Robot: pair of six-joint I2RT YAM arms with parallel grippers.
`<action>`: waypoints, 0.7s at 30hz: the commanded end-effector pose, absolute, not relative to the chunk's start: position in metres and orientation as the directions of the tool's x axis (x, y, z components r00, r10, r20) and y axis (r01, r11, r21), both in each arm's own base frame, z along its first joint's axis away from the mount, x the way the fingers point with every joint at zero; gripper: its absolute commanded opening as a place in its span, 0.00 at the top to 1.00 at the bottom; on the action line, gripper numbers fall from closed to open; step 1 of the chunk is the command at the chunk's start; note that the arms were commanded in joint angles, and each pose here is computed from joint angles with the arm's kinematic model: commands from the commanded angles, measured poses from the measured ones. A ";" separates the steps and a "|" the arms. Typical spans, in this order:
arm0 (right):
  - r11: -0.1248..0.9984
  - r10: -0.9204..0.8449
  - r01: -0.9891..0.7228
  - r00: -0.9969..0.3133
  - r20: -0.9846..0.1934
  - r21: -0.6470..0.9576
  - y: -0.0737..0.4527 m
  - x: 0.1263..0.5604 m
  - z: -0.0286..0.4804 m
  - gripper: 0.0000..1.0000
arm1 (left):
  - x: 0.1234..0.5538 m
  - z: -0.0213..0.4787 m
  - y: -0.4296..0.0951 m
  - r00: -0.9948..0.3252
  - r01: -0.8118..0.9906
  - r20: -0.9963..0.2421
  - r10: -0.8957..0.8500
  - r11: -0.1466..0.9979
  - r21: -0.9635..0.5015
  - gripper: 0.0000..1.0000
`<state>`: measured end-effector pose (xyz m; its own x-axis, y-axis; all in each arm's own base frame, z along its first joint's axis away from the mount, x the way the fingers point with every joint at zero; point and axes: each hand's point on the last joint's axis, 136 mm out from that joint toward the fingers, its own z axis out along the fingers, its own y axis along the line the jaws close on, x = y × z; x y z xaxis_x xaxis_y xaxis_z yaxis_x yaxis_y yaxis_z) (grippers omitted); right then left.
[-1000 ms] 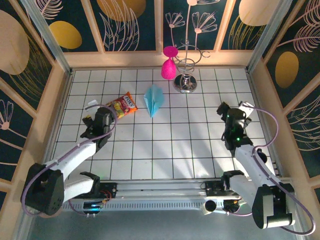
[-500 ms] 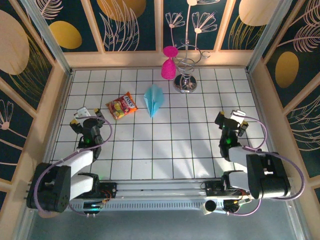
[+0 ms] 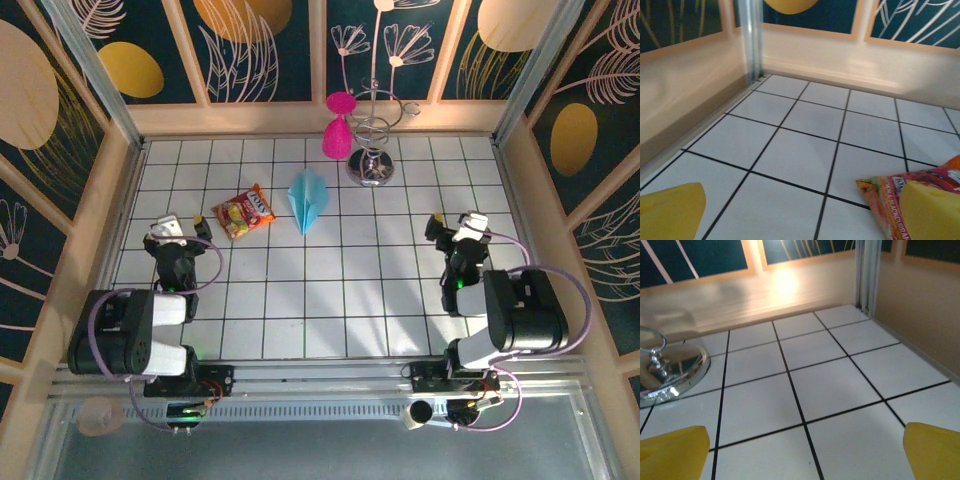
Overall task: Fold a paper plane with a square sheet of paper (pick it up from the middle)
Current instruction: Reset both arms
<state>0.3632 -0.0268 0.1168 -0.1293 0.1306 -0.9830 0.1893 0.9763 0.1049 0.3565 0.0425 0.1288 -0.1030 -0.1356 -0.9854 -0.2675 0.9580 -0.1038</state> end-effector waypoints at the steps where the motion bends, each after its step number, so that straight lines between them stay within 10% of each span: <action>1: 0.985 0.108 0.141 -0.042 -0.993 0.101 -0.022 0.368 0.134 0.01 | 0.363 0.150 0.030 -0.001 -0.173 -0.993 -0.118 0.978 -0.116 0.01; 21: 0.985 0.120 0.129 -0.076 -0.990 0.110 -0.022 0.373 0.129 0.01 | 0.365 0.145 0.018 -0.016 -0.101 -0.996 -0.086 0.991 -0.084 0.01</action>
<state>0.3672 -0.0203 0.1136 -0.1307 0.1280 -0.9831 0.1366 0.9845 0.1101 0.3654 0.0273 0.1347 -0.0523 -0.1114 -0.9924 -0.1653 0.9810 -0.1015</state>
